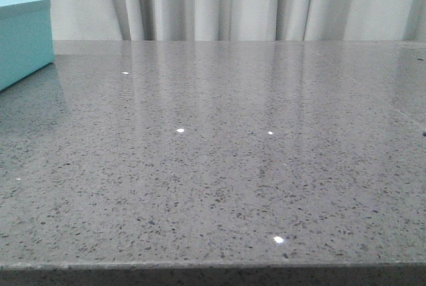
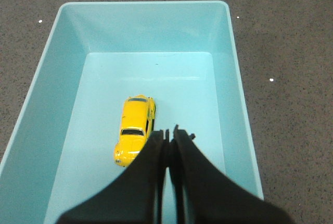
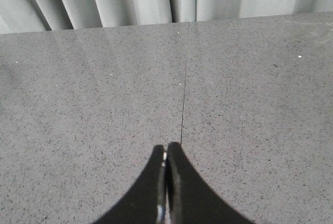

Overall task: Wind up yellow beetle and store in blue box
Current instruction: 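Lower the car into the blue box and open the left gripper, then raise the open left gripper up out of the box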

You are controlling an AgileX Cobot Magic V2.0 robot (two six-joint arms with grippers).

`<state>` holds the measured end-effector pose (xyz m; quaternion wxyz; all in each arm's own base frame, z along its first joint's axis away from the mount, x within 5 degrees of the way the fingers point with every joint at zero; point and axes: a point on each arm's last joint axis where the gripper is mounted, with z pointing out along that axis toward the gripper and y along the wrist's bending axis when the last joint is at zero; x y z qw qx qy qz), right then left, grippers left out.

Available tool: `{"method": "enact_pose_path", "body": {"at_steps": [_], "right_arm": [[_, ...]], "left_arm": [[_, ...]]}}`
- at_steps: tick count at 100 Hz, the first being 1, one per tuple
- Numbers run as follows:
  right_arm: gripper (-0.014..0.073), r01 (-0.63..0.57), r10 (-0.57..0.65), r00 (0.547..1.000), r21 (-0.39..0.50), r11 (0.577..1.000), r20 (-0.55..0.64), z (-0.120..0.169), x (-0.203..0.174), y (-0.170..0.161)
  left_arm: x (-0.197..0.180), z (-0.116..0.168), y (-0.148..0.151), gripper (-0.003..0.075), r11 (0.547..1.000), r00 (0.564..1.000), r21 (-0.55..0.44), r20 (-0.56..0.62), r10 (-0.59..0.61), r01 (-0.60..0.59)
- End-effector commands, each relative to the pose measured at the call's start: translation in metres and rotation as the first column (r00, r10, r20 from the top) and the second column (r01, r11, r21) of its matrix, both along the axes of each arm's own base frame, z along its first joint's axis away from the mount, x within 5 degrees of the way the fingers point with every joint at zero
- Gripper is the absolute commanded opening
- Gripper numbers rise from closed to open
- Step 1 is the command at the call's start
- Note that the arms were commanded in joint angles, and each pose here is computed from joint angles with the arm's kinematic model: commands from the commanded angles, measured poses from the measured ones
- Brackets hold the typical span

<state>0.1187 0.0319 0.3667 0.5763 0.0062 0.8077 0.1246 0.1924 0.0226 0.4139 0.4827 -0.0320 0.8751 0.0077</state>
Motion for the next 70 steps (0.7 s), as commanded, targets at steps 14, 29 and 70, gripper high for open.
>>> {"method": "enact_pose_path", "body": {"at_steps": [14,29,70], "right_arm": [[-0.0061,-0.058,0.059,0.979,-0.012,0.998,0.196,-0.002,-0.013,-0.002],[-0.0061,-0.079,0.088,0.961,-0.042,0.996,0.263,-0.014,-0.022,-0.004],[-0.006,-0.122,0.142,0.934,-0.083,0.989,0.329,-0.053,-0.039,-0.006]], "left_arm": [[-0.036,-0.019,-0.005,-0.0018,1.0,0.979,0.012,0.202,0.022,-0.025],[-0.064,-0.044,-0.008,-0.0018,0.999,0.962,0.041,0.271,0.02,-0.032],[-0.117,-0.104,-0.017,-0.0018,0.999,0.933,0.028,0.358,0.028,-0.041]]}}
